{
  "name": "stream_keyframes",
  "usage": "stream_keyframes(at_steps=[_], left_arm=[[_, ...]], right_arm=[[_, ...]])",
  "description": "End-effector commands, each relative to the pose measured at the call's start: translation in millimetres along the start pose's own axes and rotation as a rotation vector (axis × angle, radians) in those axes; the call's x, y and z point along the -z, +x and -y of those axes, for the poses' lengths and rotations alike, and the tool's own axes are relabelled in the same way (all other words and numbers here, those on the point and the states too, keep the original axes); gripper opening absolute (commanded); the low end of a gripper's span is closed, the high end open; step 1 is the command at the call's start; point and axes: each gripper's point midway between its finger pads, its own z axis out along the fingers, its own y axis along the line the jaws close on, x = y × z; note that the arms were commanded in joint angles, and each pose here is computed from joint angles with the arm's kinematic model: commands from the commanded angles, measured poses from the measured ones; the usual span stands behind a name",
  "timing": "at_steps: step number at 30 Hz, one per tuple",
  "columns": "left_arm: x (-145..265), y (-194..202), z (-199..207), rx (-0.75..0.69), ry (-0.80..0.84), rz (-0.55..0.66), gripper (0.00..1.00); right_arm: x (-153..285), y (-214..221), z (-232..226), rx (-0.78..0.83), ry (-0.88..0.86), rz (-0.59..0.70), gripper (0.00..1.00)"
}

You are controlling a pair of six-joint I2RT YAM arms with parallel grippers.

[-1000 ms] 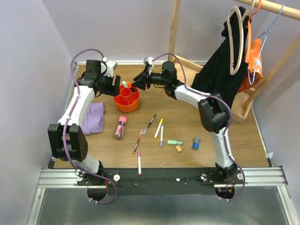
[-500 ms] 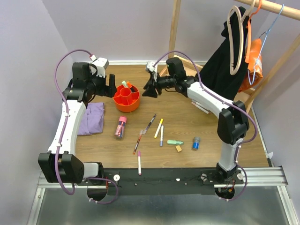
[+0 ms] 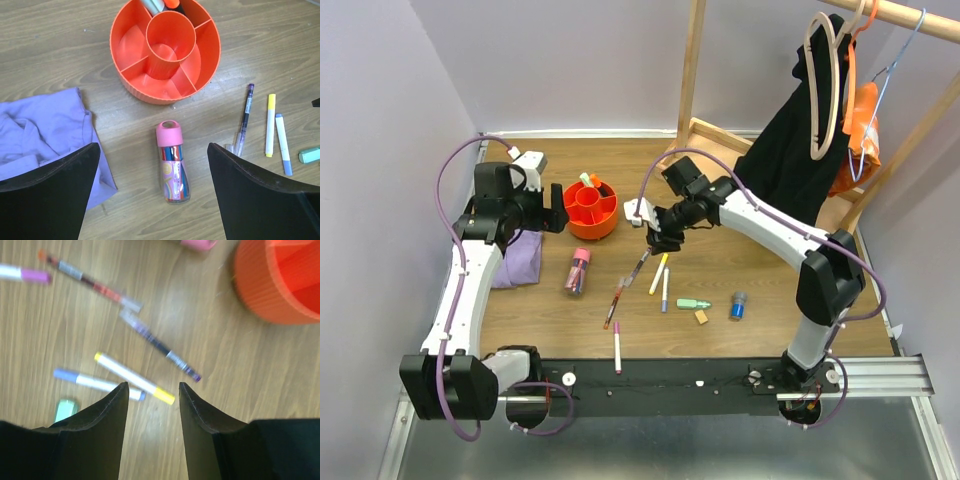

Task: Sort the stationery into containers
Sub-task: Pick up the pen from the center of the board.

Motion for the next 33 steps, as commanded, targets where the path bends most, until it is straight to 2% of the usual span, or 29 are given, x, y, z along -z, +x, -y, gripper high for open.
stream_keyframes(at_steps=[1, 5, 9, 10, 13, 16, 18, 19, 21, 26, 31, 33], left_arm=[[4, 13, 5, -0.023, 0.033, -0.017, 0.98], [9, 10, 10, -0.024, 0.059, -0.009, 0.98], [9, 18, 10, -0.045, 0.058, -0.025, 0.98], [10, 18, 10, -0.047, 0.057, -0.019, 0.98], [13, 21, 13, -0.047, 0.071, -0.030, 0.98], [12, 26, 15, -0.015, 0.074, -0.042, 0.98], [10, 27, 14, -0.005, 0.073, -0.041, 0.97], [10, 28, 14, 0.005, 0.068, -0.041, 0.97], [8, 28, 10, 0.004, 0.053, -0.036, 0.97], [9, 30, 9, 0.022, 0.036, -0.035, 0.97], [13, 35, -5, 0.032, -0.019, -0.038, 0.97], [15, 35, -7, 0.009, -0.029, -0.035, 0.97]], right_arm=[[11, 45, -34, 0.089, -0.116, -0.185, 0.52], [15, 63, -59, -0.041, -0.150, -0.244, 0.52], [10, 59, -60, -0.094, -0.045, -0.164, 0.53], [9, 58, -60, -0.148, -0.017, -0.150, 0.53], [7, 59, -55, -0.189, 0.029, -0.145, 0.54], [7, 55, -48, -0.158, 0.066, -0.118, 0.54], [2, 49, -46, -0.104, 0.041, -0.096, 0.54], [1, 42, -38, -0.008, 0.034, -0.082, 0.54], [-6, 38, -36, 0.084, -0.002, -0.081, 0.53], [-35, 35, -30, 0.350, -0.130, -0.140, 0.43], [-46, 41, -68, 0.592, -0.356, -0.153, 0.42], [-46, 46, -85, 0.617, -0.444, -0.163, 0.40]])
